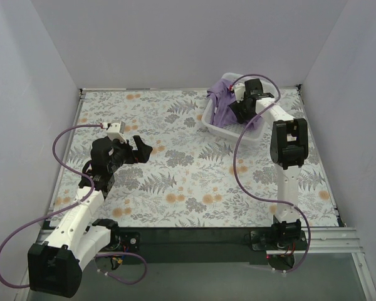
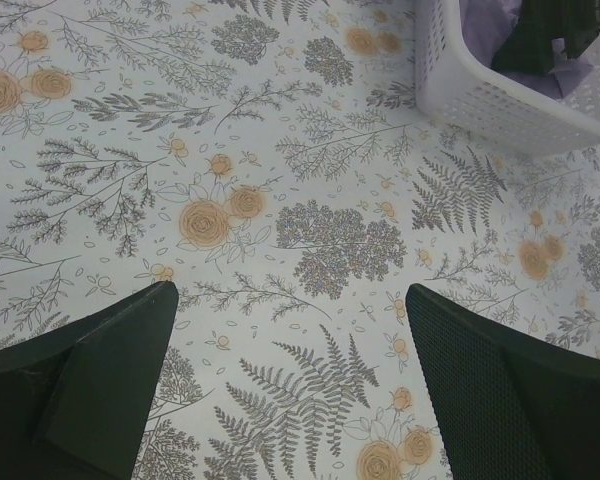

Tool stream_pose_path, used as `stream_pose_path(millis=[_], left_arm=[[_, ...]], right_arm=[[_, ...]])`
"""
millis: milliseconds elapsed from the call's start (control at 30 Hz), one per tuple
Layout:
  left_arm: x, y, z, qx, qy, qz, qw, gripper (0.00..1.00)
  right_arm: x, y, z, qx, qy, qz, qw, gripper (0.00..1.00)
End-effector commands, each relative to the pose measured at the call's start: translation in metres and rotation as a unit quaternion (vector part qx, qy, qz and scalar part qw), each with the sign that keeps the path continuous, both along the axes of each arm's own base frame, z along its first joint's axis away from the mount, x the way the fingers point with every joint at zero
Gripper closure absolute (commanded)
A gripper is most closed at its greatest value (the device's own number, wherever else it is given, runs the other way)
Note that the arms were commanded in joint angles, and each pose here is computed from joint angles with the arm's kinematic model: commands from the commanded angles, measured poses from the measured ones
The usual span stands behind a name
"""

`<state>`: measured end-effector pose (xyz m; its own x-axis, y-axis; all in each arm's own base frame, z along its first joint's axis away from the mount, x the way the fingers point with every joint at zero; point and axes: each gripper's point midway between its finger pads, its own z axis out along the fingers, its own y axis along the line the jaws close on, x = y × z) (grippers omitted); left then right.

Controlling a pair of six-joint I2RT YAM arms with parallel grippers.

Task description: Fold and stack the t-shirts

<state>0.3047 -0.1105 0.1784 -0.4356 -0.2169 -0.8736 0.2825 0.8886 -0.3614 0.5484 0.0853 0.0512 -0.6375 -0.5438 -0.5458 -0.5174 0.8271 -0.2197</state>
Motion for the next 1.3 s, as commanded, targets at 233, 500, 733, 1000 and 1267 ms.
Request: stream_pose_path(millis=[233, 500, 733, 1000, 1267], left_arm=[[0.001, -0.004, 0.01, 0.001, -0.011, -0.014, 1.0, 0.02], [-0.002, -0.006, 0.013, -0.003, -0.017, -0.02, 1.0, 0.02], [-0.002, -0.006, 0.017, -0.002, -0.025, -0.019, 0.999, 0.02], [-0.003, -0.004, 0.022, 0.0, -0.036, -0.015, 0.999, 0.02], [-0.003, -0.004, 0.022, 0.0, -0.035, -0.017, 0.999, 0.02]], right_arm=[[0.001, 0.034, 0.108, 0.064, -0.085, 0.05, 0.993, 0.99], [-0.087, 0.084, 0.312, 0.164, -0.251, 0.161, 0.94, 0.99], [-0.221, 0.128, 0.392, 0.27, -0.272, 0.392, 0.836, 0.99], [-0.257, 0.133, 0.345, 0.306, -0.209, 0.422, 0.827, 0.99], [-0.284, 0.149, 0.321, 0.326, -0.171, 0.457, 0.81, 0.96]])
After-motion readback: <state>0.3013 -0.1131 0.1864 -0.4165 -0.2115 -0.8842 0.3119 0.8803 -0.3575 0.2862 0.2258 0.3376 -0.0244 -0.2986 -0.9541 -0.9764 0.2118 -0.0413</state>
